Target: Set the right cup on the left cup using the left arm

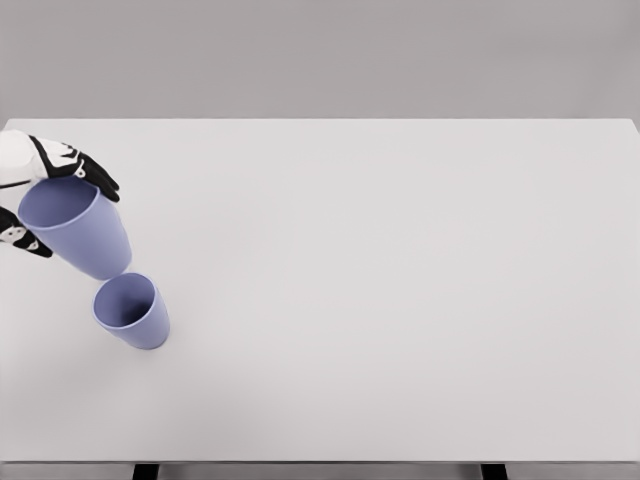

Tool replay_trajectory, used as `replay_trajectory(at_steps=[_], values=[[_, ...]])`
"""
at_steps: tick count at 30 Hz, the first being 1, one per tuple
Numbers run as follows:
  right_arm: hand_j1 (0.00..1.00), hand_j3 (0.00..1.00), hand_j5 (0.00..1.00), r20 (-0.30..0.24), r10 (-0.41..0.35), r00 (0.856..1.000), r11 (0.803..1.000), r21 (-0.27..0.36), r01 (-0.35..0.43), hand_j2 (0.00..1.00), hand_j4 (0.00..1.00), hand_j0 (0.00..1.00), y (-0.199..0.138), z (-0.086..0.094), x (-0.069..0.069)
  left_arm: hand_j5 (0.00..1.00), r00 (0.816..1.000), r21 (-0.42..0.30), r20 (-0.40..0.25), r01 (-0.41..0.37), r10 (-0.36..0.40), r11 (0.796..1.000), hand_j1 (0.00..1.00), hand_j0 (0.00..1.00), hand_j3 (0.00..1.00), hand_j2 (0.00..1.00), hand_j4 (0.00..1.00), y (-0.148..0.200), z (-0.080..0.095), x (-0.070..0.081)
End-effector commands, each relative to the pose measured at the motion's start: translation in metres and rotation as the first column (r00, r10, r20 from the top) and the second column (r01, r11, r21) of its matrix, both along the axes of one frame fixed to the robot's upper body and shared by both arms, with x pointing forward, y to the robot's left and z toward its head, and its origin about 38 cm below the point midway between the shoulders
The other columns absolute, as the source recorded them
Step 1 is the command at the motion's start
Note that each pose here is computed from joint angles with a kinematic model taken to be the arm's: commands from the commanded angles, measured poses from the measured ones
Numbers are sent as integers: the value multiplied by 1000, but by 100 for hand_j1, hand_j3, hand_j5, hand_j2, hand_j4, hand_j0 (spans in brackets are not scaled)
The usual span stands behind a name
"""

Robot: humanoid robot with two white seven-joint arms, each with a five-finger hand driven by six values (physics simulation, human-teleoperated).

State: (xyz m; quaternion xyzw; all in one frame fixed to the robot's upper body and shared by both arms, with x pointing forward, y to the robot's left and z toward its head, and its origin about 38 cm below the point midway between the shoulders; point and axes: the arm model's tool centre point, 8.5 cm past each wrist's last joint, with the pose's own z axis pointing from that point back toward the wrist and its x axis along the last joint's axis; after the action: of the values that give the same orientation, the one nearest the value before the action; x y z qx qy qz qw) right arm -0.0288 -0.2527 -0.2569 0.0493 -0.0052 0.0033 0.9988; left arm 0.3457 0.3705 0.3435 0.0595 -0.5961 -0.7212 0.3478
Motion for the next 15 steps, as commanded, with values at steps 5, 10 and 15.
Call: replay_trajectory(at_steps=[5,10,15], values=[[100,100,100,0,0,1000,1000,0,0,100,100,100,0,0,0,64,999,-20,-40,-20,19,1000,64,64,64,64,64,5,-7,-3],[100,100,100,0,0,1000,1000,0,0,100,100,100,0,0,0,65,999,-13,-38,-32,32,999,65,65,65,65,65,10,-5,-5],[100,100,100,0,0,1000,1000,0,0,100,100,100,0,0,0,65,998,-18,-63,-23,21,1000,65,65,65,65,65,6,-15,-5]])
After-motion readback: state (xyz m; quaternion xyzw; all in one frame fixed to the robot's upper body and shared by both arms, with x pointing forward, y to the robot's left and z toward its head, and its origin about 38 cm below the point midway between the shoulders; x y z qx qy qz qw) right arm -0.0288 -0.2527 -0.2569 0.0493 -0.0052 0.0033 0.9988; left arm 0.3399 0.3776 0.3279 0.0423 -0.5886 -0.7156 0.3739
